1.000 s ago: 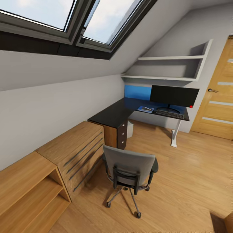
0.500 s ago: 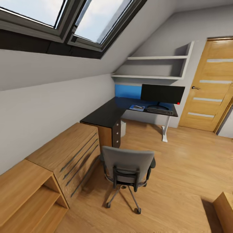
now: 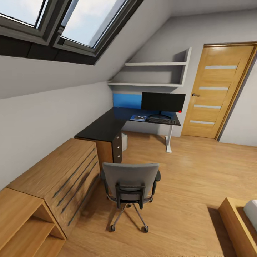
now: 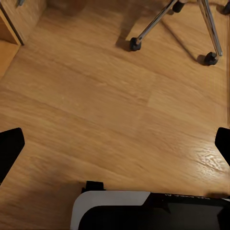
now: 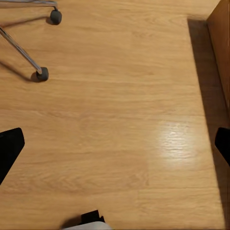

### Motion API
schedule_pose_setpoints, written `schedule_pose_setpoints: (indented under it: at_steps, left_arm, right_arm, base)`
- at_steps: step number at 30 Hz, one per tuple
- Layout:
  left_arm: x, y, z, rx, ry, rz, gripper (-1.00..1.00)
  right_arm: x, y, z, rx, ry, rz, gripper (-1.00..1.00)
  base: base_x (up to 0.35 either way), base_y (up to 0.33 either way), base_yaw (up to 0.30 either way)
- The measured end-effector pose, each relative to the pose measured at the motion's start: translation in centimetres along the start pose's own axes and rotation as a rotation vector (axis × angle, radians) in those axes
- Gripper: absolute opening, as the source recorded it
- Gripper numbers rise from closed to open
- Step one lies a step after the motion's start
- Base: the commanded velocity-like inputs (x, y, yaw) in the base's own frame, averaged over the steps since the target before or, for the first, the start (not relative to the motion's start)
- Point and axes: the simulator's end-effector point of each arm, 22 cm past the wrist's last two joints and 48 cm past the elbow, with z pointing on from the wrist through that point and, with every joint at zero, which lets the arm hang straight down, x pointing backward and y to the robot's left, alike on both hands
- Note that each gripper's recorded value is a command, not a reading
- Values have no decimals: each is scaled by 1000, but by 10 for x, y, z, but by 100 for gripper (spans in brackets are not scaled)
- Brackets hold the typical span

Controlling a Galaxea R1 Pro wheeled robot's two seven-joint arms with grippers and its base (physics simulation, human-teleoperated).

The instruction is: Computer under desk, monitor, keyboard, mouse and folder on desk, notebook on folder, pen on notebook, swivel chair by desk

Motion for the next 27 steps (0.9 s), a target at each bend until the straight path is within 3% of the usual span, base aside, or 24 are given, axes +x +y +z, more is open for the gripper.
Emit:
schedule_pose_setpoints:
  at_steps: [21,27]
  left_arm:
    - [0,1,0,-1,0,1,100]
    - [0,1,0,-1,0,1,100]
  right_arm:
    - [0,0,0,1,0,1,100]
    - [0,0,0,0,0,1,100]
  base:
    - [0,1,-270]
    - [0,118,-268]
